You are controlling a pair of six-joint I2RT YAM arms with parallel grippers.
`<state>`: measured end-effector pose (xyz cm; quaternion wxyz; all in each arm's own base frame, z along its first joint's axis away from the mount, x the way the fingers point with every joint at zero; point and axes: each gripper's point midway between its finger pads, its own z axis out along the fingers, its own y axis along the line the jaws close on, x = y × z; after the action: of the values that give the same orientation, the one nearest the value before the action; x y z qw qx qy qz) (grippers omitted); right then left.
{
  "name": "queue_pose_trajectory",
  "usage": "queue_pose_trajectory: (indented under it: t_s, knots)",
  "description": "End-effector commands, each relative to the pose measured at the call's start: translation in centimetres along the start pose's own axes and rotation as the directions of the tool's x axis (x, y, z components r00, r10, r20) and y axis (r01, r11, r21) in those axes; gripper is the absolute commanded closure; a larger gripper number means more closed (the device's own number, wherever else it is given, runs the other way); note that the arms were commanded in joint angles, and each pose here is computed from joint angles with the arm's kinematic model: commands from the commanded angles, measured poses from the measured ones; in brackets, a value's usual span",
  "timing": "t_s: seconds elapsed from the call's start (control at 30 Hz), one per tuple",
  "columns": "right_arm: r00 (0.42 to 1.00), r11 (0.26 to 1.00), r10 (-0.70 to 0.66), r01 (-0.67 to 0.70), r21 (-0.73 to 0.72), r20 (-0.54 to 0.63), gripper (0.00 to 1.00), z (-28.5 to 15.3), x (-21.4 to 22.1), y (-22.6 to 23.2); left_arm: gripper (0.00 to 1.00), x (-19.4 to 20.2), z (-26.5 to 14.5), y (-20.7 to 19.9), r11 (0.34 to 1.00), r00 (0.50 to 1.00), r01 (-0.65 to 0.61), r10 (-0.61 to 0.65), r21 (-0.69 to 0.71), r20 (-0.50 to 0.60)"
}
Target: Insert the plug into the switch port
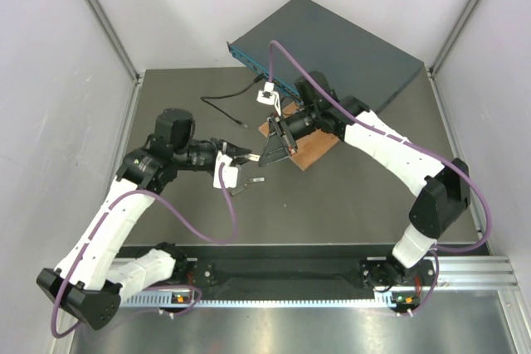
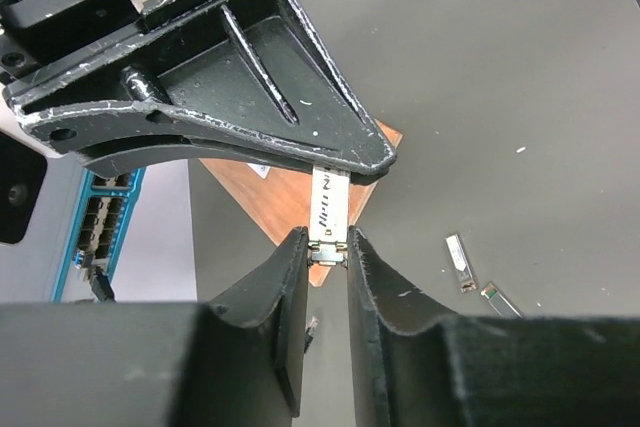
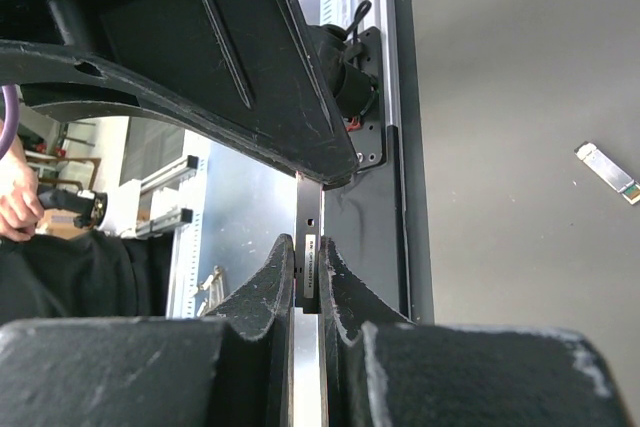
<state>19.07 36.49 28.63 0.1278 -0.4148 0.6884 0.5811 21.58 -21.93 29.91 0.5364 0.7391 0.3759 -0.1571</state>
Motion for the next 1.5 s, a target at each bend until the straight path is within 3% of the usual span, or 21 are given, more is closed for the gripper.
queue_pose_trajectory:
  t_s: [0.0,0.1,0.13,0.2,0.23,0.27,0.3,0.37,0.4,0.47,0.5,0.53,0.57,0.7,0.8,0.93,1.1,1.13,1.23,1.47]
  knots:
    - [0.997,0.997,-0.073,0.074,-0.039,0.025,1.0,-0.3,-1.5,1.5,0.81,0.0,0.2,0.1,1.0,1.0,-0.023,0.023,0.009,0.005]
    - [0.997,0.997,-0.074,0.075,-0.026,0.027,1.0,-0.4,-1.5,1.3,0.92,-0.4,0.2,0.2,1.0,1.0,0.001,-0.001,0.01,0.015]
    - [0.996,0.997,-0.08,0.081,-0.012,0.034,0.88,-0.5,-1.7,1.1,0.98,-0.4,0.2,0.2,1.0,1.0,0.013,-0.013,0.006,0.017]
    - [0.995,0.996,-0.089,0.089,-0.001,0.041,0.65,-0.9,-2.0,1.1,1.0,-0.3,0.2,0.1,0.994,0.994,0.107,-0.107,-0.006,0.013]
    - [0.992,0.993,-0.114,0.113,0.029,0.058,0.46,-1.6,-2.6,1.1,1.0,-0.4,0.2,0.6,0.991,0.991,0.132,-0.132,-0.028,0.016]
    - [0.989,0.99,-0.133,0.13,0.048,0.066,0.4,-2.0,-3.0,1.2,1.0,-0.1,0.2,0.8,0.983,0.985,0.174,-0.174,-0.049,0.006]
    - [0.984,0.985,-0.161,0.156,0.07,0.08,0.34,-2.6,-3.5,1.6,1.0,0.1,0.3,0.5,0.95,0.952,0.305,-0.305,-0.071,0.006]
    - [0.971,0.972,-0.21,0.195,0.134,0.11,0.24,-4.0,-4.7,1.8,1.0,0.5,0.2,1.5,0.913,0.923,0.382,-0.384,-0.141,0.013]
    - [0.957,0.959,-0.256,0.234,0.162,0.135,0.22,-5.0,-5.4,3.0,1.0,0.8,0.4,1.2,0.852,0.865,0.499,-0.501,-0.161,0.029]
    - [0.937,0.937,-0.303,0.259,0.235,0.175,0.19,-6.8,-6.4,3.4,1.0,0.9,0.4,2.2,0.794,0.82,0.568,-0.567,-0.218,0.072]
    - [0.922,0.924,-0.334,0.278,0.263,0.197,0.18,-7.8,-6.7,4.5,1.0,1.6,0.6,2.1,0.714,0.751,0.652,-0.655,-0.254,0.087]
    - [0.915,0.913,-0.335,0.257,0.315,0.225,0.15,-9.1,-7.2,4.2,1.0,2.1,0.6,3.0,0.673,0.726,0.676,-0.679,-0.299,0.113]
    - [0.908,0.907,-0.34,0.247,0.34,0.247,0.14,-9.9,-7.4,4.4,1.0,2.5,0.6,3.3,0.602,0.666,0.73,-0.734,-0.324,0.137]
    - [0.866,0.884,-0.32,0.128,0.449,0.384,0.12,-15.0,-7.6,4.2,1.0,4.8,0.7,5.9,0.464,0.579,0.772,-0.795,-0.434,0.18]
    - [0.828,0.862,-0.266,-0.025,0.507,0.494,0.08,-19.5,-7.0,2.9,1.0,5.3,1.1,7.8,0.444,0.573,0.774,-0.795,-0.452,0.2]
    - [0.733,0.799,-0.199,-0.263,0.541,0.65,0.0,-26.0,-4.9,0.7,1.0,7.4,2.3,9.2,0.409,0.535,0.776,-0.83,-0.481,0.157]
    - [0.647,0.715,-0.108,-0.477,0.511,0.755,0.0,-29.5,-0.7,-1.8,1.0,8.0,2.4,10.9,0.392,0.529,0.769,-0.834,-0.505,0.157]
    - [0.626,0.691,-0.1,-0.515,0.506,0.774,0.0,-30.4,0.1,-2.4,1.0,8.7,2.7,10.5,0.378,0.504,0.777,-0.853,-0.504,0.137]
    - [0.609,0.698,-0.038,-0.551,0.457,0.792,0.0,-30.3,1.9,-3.5,1.0,9.1,3.0,10.5,0.357,0.467,0.793,-0.877,-0.493,0.116]
    - [0.618,0.713,-0.038,-0.534,0.454,0.785,0.0,-30.2,2.8,-5.5,1.0,9.9,3.1,10.6,0.35,0.457,0.798,-0.882,-0.491,0.115]
